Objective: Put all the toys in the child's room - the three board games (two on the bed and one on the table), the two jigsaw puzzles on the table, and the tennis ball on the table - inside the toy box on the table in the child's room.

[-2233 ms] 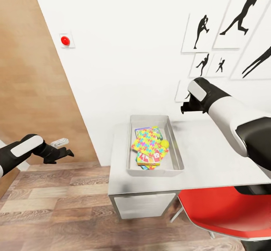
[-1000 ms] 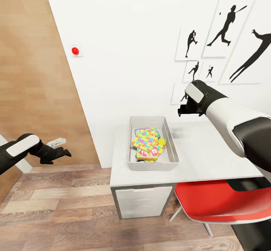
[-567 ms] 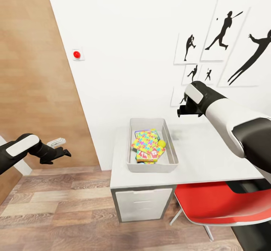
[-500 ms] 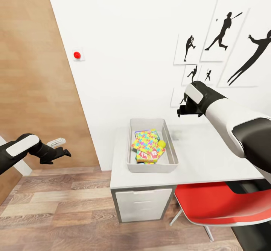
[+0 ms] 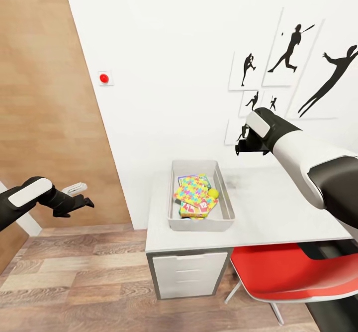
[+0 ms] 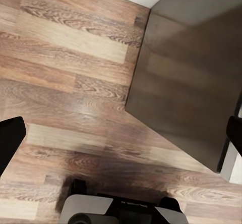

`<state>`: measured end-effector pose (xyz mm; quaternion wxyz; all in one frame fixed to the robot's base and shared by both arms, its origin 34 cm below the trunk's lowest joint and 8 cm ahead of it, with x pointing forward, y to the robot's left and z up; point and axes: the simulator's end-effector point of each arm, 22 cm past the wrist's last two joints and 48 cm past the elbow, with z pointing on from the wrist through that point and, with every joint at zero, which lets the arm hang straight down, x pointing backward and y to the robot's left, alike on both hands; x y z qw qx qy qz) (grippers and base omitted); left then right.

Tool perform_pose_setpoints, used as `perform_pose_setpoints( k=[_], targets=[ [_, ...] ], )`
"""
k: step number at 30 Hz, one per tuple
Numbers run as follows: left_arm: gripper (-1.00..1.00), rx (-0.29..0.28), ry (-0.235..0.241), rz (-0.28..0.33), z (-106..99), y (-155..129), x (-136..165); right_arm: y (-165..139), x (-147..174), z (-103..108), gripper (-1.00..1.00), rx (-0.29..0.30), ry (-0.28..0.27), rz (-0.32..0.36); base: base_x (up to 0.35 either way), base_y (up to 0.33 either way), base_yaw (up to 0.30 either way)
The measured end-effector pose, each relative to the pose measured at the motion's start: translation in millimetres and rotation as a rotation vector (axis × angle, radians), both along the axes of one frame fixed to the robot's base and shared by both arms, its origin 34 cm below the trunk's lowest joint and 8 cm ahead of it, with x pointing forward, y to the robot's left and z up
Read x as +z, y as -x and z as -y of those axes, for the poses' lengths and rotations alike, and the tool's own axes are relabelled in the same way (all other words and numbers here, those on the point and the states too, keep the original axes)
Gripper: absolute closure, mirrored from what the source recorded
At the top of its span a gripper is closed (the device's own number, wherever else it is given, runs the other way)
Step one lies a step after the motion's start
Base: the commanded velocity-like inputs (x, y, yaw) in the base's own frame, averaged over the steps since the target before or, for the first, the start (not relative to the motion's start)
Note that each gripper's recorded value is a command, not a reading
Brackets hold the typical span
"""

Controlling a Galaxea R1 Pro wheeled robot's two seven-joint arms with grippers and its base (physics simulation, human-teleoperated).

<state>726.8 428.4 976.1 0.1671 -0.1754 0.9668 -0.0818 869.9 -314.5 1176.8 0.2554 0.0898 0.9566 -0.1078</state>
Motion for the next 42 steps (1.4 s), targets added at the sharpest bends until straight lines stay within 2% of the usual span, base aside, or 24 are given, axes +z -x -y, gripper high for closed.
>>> perform_pose_setpoints(
  k=[42],
  targets=[
    [-1.0,-0.008,-0.009,0.051,3,2,37,14,50,3,-1.0,-0.003,0.001,0.066,0.0,0.0,-0.007]
  ],
)
